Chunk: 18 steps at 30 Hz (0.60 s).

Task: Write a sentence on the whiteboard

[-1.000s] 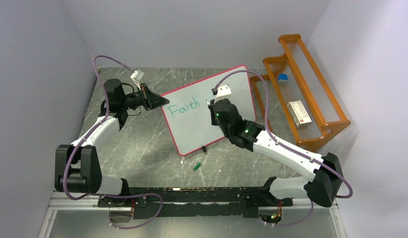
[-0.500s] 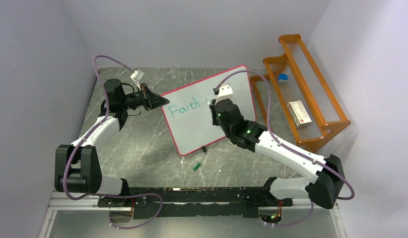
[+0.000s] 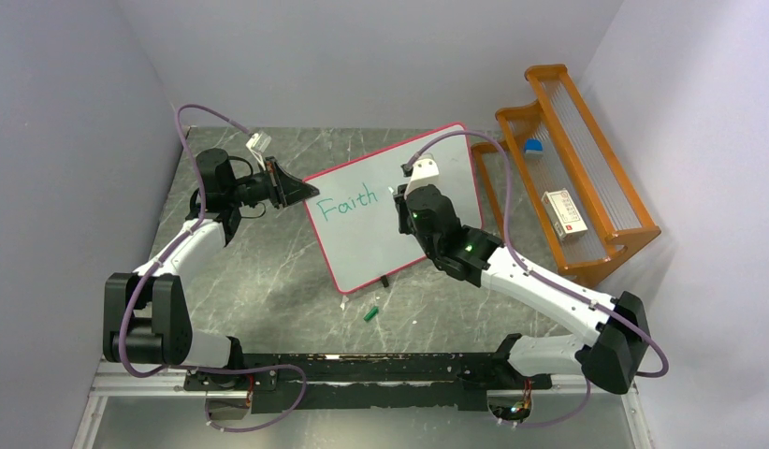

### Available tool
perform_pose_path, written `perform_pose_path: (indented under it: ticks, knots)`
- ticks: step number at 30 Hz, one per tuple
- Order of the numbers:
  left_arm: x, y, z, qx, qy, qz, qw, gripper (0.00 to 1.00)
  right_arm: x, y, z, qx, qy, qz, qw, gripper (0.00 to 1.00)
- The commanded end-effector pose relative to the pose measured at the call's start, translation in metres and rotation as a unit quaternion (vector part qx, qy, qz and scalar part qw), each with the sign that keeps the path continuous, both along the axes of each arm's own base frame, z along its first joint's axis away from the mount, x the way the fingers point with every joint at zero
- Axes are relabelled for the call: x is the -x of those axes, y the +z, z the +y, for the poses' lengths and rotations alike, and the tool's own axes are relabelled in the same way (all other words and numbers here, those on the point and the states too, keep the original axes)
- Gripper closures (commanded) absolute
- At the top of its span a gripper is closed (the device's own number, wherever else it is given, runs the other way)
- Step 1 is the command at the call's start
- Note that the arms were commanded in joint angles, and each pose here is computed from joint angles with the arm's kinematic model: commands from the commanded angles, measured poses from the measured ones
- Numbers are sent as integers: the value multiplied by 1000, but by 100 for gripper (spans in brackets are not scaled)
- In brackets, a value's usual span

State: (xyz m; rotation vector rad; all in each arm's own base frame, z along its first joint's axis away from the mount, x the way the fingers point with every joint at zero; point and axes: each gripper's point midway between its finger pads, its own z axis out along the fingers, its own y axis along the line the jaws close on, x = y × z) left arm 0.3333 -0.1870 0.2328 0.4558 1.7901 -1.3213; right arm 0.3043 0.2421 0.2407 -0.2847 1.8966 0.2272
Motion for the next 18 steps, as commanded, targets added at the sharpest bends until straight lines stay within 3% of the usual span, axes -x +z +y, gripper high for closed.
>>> perform_pose_path:
  ticks: [1,18]
  knots:
    - [7,-25,-7,-17,-13,35,999,95,-9,18,5,-15,-3,-22,1000,100]
    - [7,-25,-7,-16,-13,35,999,95,-15,10,3,-1,-16,-21,1000,100]
